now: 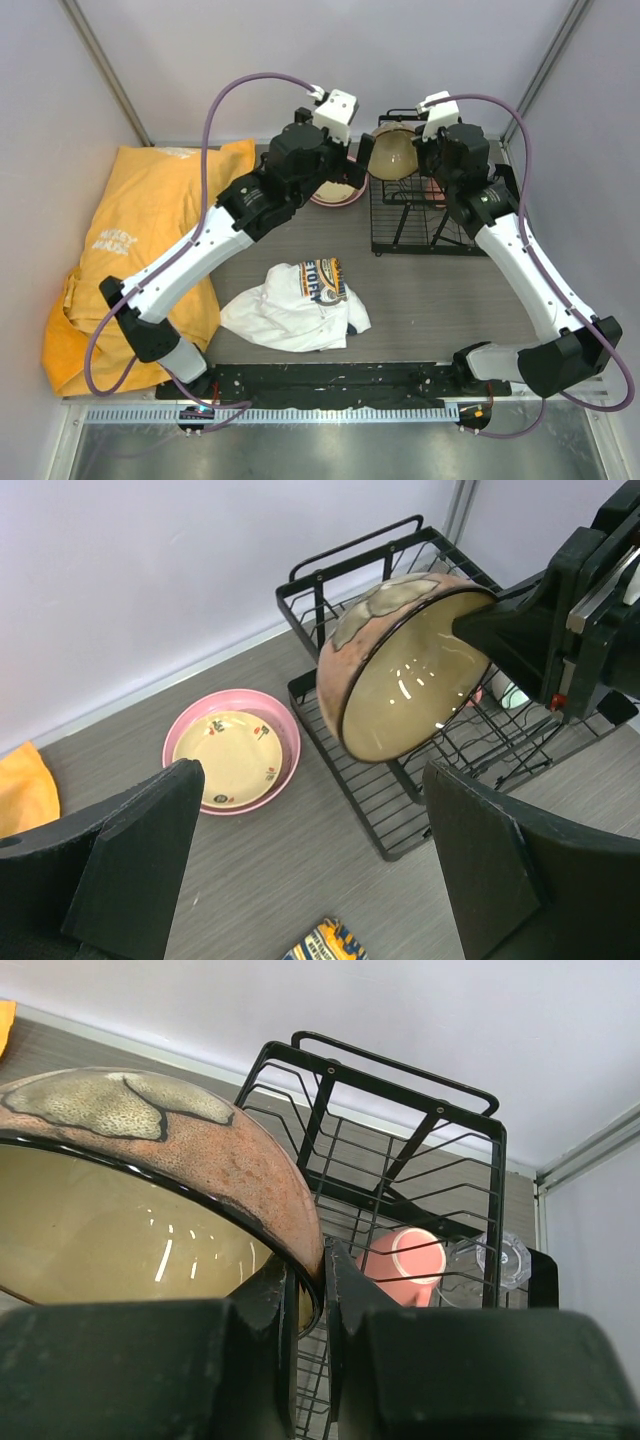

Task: Unload the mixed dishes from the dish rack
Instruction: Pick up the bowl from the dish rack.

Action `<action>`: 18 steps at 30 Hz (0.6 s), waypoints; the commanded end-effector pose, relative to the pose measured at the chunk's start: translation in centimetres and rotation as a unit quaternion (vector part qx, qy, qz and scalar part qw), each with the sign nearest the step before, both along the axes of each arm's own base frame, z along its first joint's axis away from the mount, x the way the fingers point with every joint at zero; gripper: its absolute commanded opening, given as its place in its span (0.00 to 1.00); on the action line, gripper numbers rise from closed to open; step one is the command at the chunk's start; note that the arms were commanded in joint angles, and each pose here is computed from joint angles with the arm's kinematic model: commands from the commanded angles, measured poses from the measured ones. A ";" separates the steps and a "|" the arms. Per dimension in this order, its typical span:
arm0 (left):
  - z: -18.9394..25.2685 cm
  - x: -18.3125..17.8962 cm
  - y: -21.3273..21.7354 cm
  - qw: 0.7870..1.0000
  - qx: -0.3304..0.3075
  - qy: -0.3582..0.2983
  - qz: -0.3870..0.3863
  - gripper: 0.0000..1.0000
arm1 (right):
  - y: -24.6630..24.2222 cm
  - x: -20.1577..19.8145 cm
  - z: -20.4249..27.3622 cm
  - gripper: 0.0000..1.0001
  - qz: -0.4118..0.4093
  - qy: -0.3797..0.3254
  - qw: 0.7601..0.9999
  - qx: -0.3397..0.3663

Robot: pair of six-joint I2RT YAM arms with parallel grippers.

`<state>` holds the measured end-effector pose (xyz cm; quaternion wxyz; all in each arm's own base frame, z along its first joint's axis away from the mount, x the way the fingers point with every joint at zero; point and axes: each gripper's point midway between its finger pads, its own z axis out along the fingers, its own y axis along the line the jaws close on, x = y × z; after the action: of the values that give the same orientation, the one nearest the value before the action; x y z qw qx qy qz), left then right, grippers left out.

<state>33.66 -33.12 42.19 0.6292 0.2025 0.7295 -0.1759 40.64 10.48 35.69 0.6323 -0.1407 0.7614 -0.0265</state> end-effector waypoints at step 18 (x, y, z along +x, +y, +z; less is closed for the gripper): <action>-1.3 3.9 -4.7 0.994 0.092 -0.058 0.025 0.92 | -0.2 -3.3 10.4 0.01 0.012 -0.146 0.985 0.094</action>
<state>36.68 -38.04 37.78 0.6143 0.2657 0.7364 -0.0986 39.65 10.35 37.23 0.6474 -0.1268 0.7514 -0.0137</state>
